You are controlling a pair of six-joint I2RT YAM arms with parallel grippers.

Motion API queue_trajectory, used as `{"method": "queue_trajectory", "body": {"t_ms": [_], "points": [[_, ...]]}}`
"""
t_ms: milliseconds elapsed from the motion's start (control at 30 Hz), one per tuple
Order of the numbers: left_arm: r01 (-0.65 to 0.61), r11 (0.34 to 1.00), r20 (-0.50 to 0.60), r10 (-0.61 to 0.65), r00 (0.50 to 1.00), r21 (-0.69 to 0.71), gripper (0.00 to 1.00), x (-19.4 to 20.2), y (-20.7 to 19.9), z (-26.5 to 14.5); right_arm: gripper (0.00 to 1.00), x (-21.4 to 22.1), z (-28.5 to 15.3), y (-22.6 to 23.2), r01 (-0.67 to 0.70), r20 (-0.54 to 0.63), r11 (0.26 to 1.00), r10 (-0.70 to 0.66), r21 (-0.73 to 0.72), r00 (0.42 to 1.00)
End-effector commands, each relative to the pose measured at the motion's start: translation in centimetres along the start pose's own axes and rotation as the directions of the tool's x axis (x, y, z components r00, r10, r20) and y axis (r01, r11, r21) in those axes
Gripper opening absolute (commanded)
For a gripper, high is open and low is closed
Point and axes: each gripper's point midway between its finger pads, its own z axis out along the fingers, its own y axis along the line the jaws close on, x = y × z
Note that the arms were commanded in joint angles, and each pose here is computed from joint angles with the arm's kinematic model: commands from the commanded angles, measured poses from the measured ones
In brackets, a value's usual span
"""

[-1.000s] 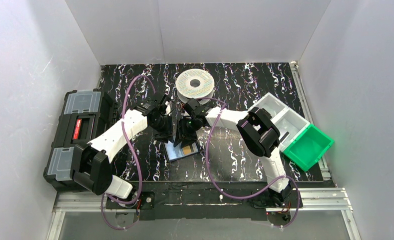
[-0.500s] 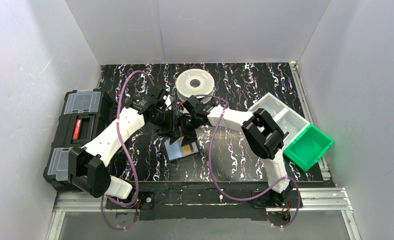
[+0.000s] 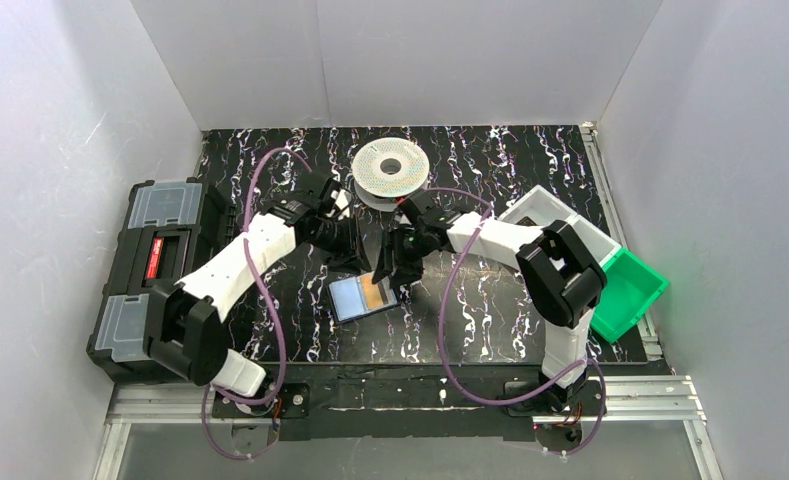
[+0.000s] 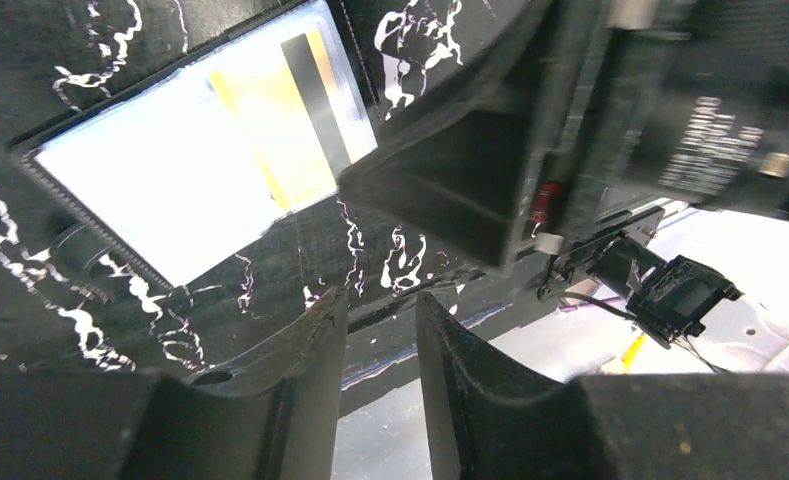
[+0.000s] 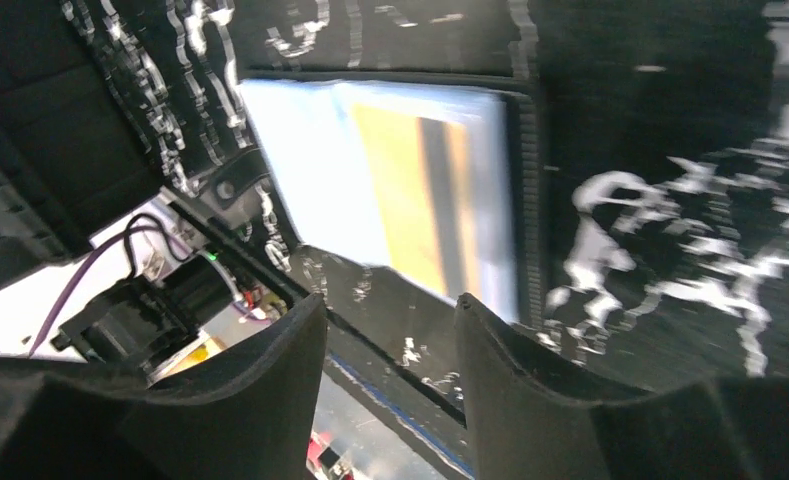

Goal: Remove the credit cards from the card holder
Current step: Remove the credit card from the card holder.

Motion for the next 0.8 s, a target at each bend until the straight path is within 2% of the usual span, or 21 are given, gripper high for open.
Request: {"method": "queue_trajectory", "body": {"t_ms": [0,300,767], "points": [[0.067,0.996,-0.072,-0.064,0.995,0.053,0.31,0.4,0.2,3.2,0.55,-0.3,-1.8,-1.3,0.028,0.051,0.999,-0.031,0.043,0.998],[0.155,0.988,-0.138,-0.151,0.979,0.019,0.29,1.3,3.1,8.4,0.37,-0.4,-1.8,-2.1,0.063,0.044,0.994,-0.067,0.092,0.997],[0.196,0.980,-0.170,-0.198,0.965,-0.031,0.28,2.7,6.5,11.1,0.29,-0.5,-0.1,-2.2,0.069,0.001,0.990,-0.069,0.122,0.998]]}}
